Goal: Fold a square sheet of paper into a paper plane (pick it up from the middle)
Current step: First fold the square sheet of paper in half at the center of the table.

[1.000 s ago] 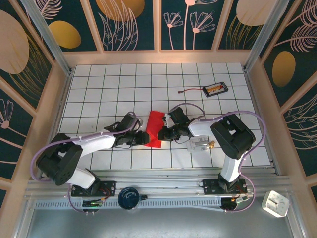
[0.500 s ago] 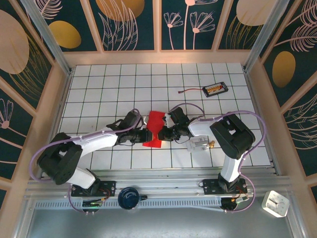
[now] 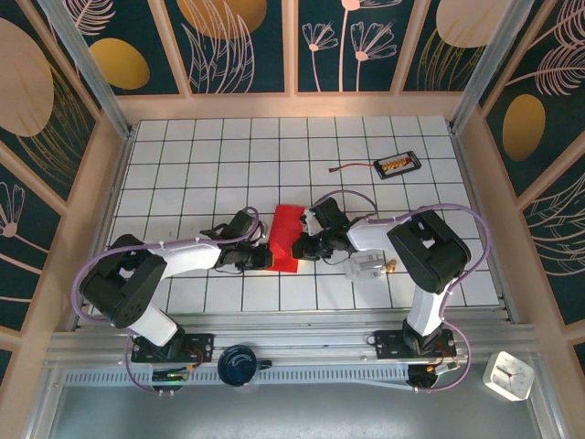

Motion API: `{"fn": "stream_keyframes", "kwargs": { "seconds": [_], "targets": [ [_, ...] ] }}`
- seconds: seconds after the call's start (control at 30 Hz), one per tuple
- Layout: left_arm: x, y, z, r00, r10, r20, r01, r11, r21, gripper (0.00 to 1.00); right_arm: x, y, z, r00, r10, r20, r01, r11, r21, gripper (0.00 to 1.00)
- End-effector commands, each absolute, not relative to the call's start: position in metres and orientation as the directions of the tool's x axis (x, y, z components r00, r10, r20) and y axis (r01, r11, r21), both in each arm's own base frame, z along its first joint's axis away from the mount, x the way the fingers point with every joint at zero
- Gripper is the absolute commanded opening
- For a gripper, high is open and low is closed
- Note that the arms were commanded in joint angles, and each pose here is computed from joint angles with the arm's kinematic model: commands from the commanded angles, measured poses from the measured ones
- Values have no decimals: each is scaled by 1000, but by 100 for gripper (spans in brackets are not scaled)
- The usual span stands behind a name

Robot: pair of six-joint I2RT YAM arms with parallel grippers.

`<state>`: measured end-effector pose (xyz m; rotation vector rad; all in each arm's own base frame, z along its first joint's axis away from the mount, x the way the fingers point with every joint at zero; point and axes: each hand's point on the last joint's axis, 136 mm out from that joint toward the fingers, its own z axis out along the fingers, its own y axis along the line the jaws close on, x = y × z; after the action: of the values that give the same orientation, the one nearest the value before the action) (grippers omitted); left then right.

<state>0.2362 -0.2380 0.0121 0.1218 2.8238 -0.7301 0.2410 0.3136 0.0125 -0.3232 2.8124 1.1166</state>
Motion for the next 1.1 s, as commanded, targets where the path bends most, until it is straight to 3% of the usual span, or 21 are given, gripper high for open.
{"fn": "stream_keyframes", "kwargs": {
  "seconds": [0.0, 0.17, 0.47, 0.67, 0.9, 1.07],
  "targets": [
    [229, -213, -5, -979, 37, -201, 115, 914, -390, 12, 212, 257, -55, -988, -152, -1, -136, 880, 454, 10],
    [234, -209, 2, -975, 45, -217, 126, 918, -376, 12, 211, 255, -56, -988, -155, 3, -137, 883, 448, 10],
    [236, -268, 65, -950, 32, -310, 235, 726, -646, 14, 213, 257, -56, -988, -155, 0, -139, 883, 448, 9],
    [228, -251, 18, -983, 19, -185, 126, 799, -588, 12, 213, 255, -57, -988, -156, 2, -139, 887, 441, 9],
    [223, -218, -8, -990, -43, -131, 36, 834, -550, 9, 211, 253, -58, -987, -158, 4, -141, 889, 435, 9],
    [243, -222, 24, -973, -64, -223, 83, 801, -593, 10, 211, 251, -59, -987, -163, 4, -146, 891, 430, 9]
  ]
}}
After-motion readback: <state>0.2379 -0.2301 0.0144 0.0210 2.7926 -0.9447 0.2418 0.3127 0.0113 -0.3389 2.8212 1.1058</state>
